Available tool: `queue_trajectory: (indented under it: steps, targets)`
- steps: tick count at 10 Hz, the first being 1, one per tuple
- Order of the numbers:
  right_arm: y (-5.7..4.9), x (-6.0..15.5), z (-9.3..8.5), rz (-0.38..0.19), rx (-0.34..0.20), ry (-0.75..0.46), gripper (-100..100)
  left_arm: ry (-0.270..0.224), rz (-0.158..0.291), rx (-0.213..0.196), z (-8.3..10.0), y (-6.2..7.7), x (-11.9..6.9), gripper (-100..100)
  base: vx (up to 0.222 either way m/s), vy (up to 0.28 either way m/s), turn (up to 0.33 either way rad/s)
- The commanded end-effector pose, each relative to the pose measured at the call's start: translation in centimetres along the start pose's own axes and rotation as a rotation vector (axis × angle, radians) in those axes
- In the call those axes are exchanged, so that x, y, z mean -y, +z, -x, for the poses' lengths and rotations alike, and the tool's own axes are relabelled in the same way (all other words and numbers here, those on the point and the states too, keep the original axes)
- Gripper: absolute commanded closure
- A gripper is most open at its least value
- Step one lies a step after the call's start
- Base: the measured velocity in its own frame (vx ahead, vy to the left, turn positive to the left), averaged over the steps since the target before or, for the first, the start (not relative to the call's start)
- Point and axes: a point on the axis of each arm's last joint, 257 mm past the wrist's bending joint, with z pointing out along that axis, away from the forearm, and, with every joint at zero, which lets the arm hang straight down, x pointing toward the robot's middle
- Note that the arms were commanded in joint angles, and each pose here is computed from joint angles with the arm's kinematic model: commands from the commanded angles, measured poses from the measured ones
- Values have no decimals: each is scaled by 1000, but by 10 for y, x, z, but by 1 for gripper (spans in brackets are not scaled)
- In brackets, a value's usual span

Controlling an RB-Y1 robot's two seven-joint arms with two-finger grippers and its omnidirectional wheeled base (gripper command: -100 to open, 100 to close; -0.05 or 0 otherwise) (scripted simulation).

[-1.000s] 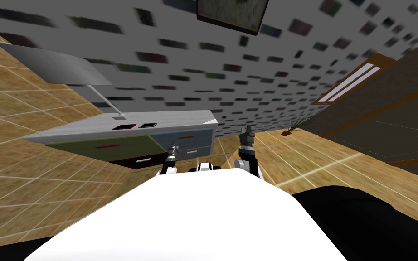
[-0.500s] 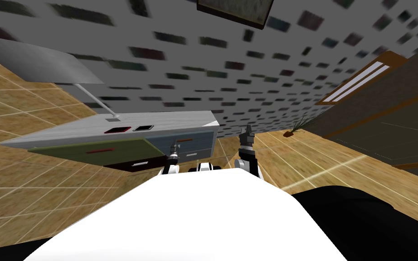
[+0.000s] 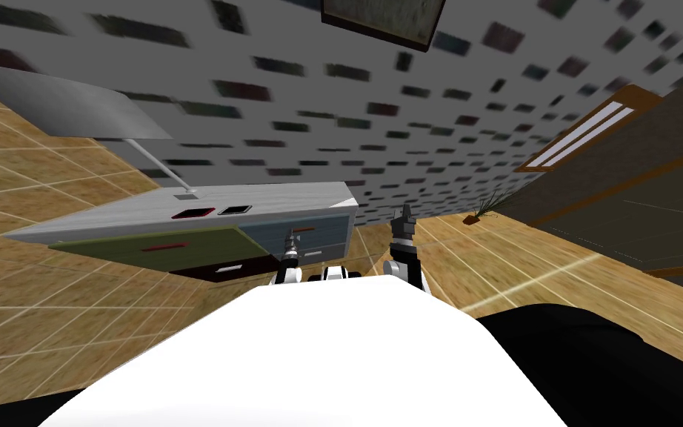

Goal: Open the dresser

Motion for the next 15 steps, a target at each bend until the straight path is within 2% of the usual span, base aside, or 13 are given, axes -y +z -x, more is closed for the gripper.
queue_trajectory:
  steps: [1, 2, 3, 8, 10, 14, 15]
  targets:
    - [0, 0, 0, 0, 0, 0, 0, -2, 0, 0, -2, 6, 6, -100, 78, 17, 2]
    - [0, 0, 0, 0, 0, 0, 0, -2, -2, 0, -2, 3, 3, -100, 52, 12, -1]
    - [0, 0, 0, 0, 0, 0, 0, -2, -1, 0, -2, 4, 3, 100, 8, 2, 1]
    - [0, 0, 0, 0, 0, 0, 0, -3, -6, -8, -6, 1, 10, 100, -176, -28, 14]
    - [0, 0, 0, 0, 0, 0, 0, 0, 7, -5, -3, -4, 5, 100, -116, -20, 7]
    - [0, 0, 0, 0, 0, 0, 0, 1, 5, -8, -4, -6, 7, 100, -163, -17, 6]
    - [0, 0, 0, 0, 0, 0, 0, 1, 13, -7, -5, -1, 13, -100, -35, -5, 15]
